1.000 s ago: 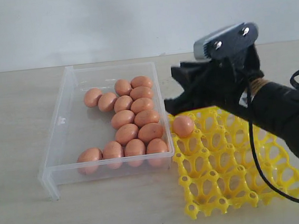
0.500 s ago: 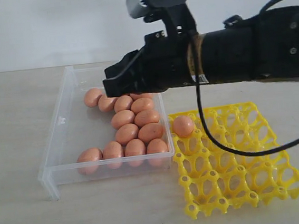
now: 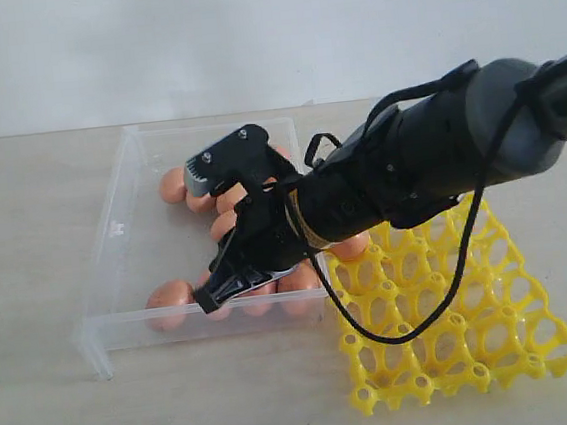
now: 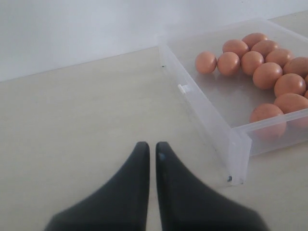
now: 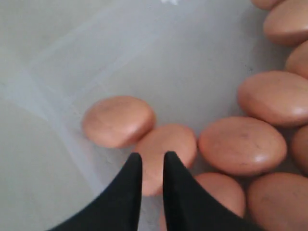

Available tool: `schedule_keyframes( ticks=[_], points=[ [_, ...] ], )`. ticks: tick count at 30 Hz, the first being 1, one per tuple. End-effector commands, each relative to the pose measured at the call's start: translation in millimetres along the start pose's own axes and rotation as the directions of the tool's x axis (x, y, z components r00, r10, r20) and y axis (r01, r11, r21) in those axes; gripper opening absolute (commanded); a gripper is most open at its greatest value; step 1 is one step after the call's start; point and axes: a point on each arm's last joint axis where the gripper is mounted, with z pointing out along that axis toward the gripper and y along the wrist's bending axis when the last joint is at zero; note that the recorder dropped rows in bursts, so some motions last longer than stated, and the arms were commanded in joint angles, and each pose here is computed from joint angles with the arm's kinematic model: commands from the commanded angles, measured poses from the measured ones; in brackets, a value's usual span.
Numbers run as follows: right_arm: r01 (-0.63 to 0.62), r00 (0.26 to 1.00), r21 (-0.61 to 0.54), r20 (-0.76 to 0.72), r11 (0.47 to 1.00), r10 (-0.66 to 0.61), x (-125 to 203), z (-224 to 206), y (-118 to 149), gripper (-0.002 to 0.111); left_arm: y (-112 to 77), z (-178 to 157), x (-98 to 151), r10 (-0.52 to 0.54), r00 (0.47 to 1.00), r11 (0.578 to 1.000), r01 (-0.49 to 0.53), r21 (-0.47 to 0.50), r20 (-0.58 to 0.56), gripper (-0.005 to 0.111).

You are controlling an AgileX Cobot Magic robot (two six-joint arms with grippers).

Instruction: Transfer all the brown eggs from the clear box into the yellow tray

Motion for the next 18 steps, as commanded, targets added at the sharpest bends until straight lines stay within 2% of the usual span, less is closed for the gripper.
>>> schedule_keyframes(
  ticks=[1,5,6,11,14,18],
  points=[
    [0.095,0.995,0.043,-0.002,0.995,-0.095,-3,11,-7,0.017,0.1,0,1,-0.012,1.000,1.000,0.012,-0.004,0.003,0.004],
    [0.104,0.993,0.103,0.048,0.989,-0.109,-21,9,-13,0.049,0.1,0,1,-0.012,1.000,1.000,0.012,-0.004,0.003,0.004],
    [0.103,0.992,0.120,0.063,0.987,-0.111,-27,9,-14,0.052,0.1,0,1,-0.012,1.000,1.000,0.012,-0.004,0.003,0.004],
    [0.076,0.985,0.152,0.141,0.986,-0.097,-53,4,-17,0.053,0.1,0,1,-0.012,1.000,1.000,0.012,-0.004,0.003,0.004],
    [0.085,0.984,0.172,0.139,0.981,-0.110,-55,11,-21,0.053,0.1,0,1,-0.012,1.000,1.000,0.012,-0.004,0.003,0.004],
    [0.188,0.974,0.218,0.087,0.958,-0.211,-49,35,-32,0.054,0.1,0,1,-0.012,1.000,1.000,0.012,-0.004,0.003,0.004]
  ],
)
